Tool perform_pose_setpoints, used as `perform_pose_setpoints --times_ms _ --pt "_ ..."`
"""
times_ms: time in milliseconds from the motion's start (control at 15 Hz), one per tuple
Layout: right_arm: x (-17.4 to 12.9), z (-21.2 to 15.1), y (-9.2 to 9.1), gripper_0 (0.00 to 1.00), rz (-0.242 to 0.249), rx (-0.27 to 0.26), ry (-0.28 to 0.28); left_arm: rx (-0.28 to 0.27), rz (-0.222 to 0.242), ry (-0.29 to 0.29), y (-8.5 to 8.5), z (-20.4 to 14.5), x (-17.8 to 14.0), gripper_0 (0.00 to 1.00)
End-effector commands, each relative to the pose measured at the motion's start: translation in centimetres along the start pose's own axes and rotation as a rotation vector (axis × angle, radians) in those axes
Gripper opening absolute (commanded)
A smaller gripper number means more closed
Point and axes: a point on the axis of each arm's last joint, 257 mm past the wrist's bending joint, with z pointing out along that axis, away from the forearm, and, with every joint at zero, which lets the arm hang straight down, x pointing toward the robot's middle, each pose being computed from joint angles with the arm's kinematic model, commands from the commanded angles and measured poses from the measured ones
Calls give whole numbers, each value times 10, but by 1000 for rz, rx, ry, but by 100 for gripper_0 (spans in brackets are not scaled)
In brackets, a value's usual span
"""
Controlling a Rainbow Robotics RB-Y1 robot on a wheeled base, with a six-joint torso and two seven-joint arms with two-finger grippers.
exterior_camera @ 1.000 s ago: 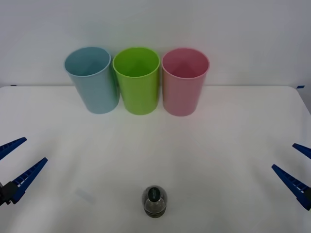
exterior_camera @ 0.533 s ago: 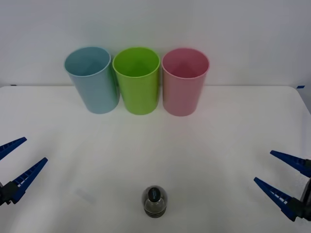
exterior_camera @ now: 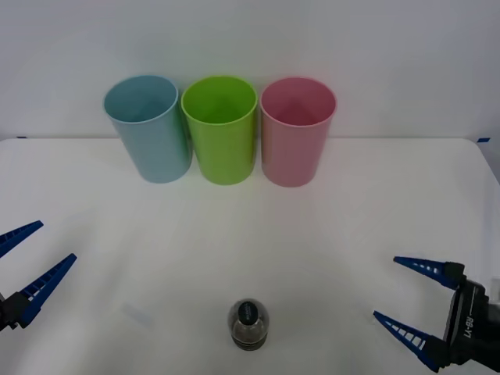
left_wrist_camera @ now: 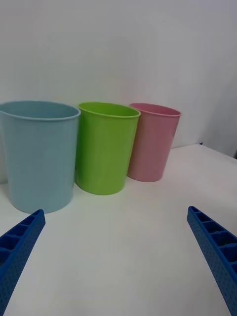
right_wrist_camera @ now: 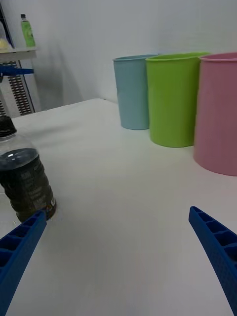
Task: Grasp the object on the table and drop it into the matching bin: aluminum can to the light blue bin, PET bottle to the pink bin.
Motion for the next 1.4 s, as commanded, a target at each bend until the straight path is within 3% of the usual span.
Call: perform_pose_setpoints --times_ms 67,800,1400 --pt "12 12 16 100 5 -76 11 0 0 0 0 0 0 100" --pt "30 69 89 100 33 -297 9 0 0 0 0 0 0 100" --pt "39 112 112 100 -11 -295 -8 0 0 0 0 0 0 100"
